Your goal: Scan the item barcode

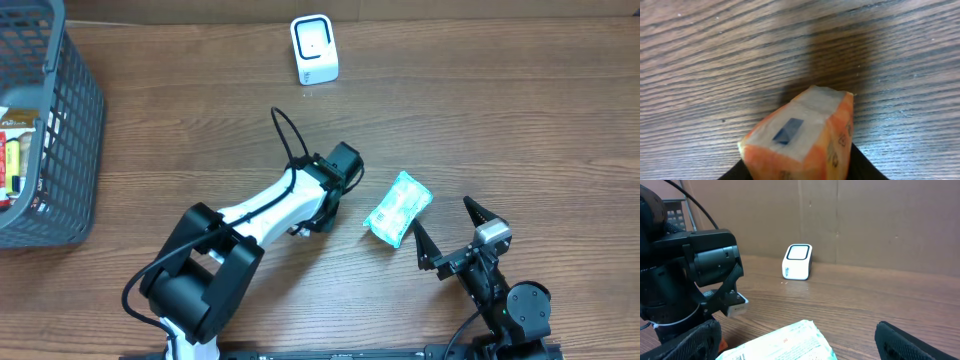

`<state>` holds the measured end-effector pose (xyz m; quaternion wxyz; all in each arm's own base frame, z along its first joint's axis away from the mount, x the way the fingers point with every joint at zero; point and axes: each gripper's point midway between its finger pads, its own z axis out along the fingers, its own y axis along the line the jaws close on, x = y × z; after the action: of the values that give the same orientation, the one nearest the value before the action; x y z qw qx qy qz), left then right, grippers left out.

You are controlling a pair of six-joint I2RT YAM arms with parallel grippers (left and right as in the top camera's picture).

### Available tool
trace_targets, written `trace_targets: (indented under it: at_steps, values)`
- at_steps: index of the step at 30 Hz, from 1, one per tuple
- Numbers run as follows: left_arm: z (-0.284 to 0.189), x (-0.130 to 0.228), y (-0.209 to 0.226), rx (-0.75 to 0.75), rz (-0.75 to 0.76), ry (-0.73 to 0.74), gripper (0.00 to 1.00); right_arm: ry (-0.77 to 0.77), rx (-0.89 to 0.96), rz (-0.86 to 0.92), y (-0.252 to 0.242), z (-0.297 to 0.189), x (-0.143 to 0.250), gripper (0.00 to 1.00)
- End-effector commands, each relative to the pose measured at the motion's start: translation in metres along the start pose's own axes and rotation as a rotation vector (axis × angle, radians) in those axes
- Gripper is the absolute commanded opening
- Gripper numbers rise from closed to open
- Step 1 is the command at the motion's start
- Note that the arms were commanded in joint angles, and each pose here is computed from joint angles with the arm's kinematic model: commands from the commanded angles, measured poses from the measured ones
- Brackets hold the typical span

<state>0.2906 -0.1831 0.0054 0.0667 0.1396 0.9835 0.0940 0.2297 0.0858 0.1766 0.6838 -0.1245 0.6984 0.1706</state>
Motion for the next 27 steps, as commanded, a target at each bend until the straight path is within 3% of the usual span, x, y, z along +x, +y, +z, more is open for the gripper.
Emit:
trace_targets:
  at_steps: [1, 8, 12, 27]
  values:
    - [-0.007, -0.006, 0.004, -0.014, -0.022, -0.032, 0.36, -0.002, 0.011, 0.0, -0.002, 0.0, 0.002, 1.0]
    - [-0.01, -0.01, -0.003, 0.022, -0.026, -0.035, 0.46, -0.002, 0.011, 0.0, -0.002, 0.0, 0.002, 1.0]
    - [-0.018, -0.016, -0.009, 0.056, -0.029, -0.04, 0.33, -0.002, 0.011, 0.0, -0.002, 0.0, 0.002, 1.0]
    - [-0.026, -0.015, -0.014, 0.091, -0.025, -0.013, 0.41, -0.002, 0.011, 0.0, -0.002, 0.0, 0.002, 1.0]
